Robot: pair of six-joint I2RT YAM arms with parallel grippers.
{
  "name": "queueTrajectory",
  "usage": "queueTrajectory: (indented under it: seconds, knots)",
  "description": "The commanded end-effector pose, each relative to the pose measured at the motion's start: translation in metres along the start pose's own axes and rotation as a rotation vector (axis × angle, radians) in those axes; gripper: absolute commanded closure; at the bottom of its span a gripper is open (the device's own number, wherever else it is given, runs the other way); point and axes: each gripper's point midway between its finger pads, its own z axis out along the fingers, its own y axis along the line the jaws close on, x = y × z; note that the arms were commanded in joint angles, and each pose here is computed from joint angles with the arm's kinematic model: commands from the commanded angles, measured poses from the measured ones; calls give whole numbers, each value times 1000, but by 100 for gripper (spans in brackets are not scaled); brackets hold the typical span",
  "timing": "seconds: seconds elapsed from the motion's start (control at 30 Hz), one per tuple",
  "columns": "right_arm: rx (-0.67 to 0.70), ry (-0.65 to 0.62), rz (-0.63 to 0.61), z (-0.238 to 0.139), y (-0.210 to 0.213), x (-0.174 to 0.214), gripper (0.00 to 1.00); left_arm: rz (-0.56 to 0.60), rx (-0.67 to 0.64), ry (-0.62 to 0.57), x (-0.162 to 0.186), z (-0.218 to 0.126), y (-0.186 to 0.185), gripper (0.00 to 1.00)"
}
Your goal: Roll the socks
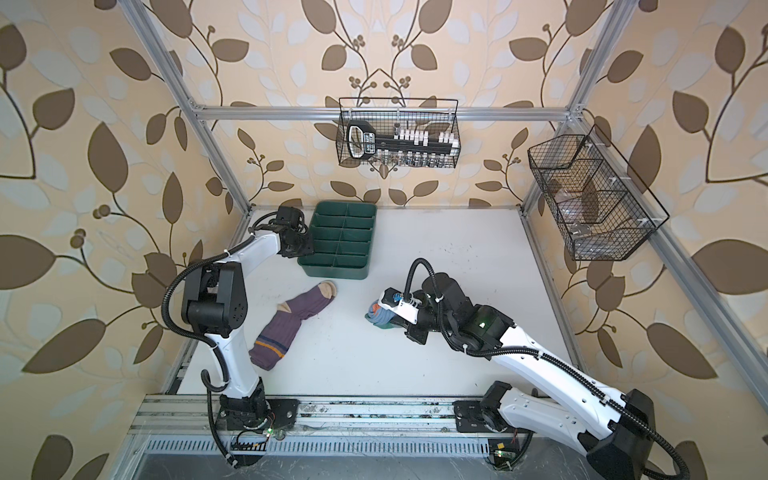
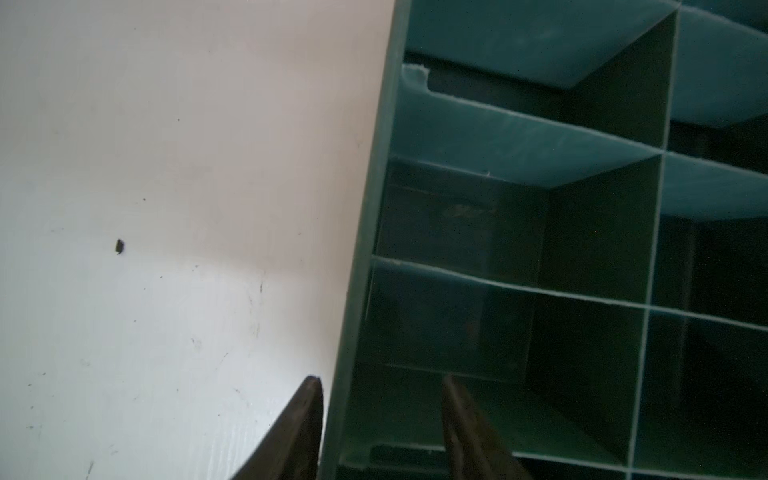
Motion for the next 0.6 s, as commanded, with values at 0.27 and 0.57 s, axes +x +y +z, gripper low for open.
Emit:
queueTrajectory:
  seconds: [0.27,0.57]
  knots:
    - [13,-16,11,0,-2,0,100,3,64,-32,-13,-8,-24,97]
    - [319,-129,112,-43,-85,-18,100,88,138,-44,8,-21,-103,100]
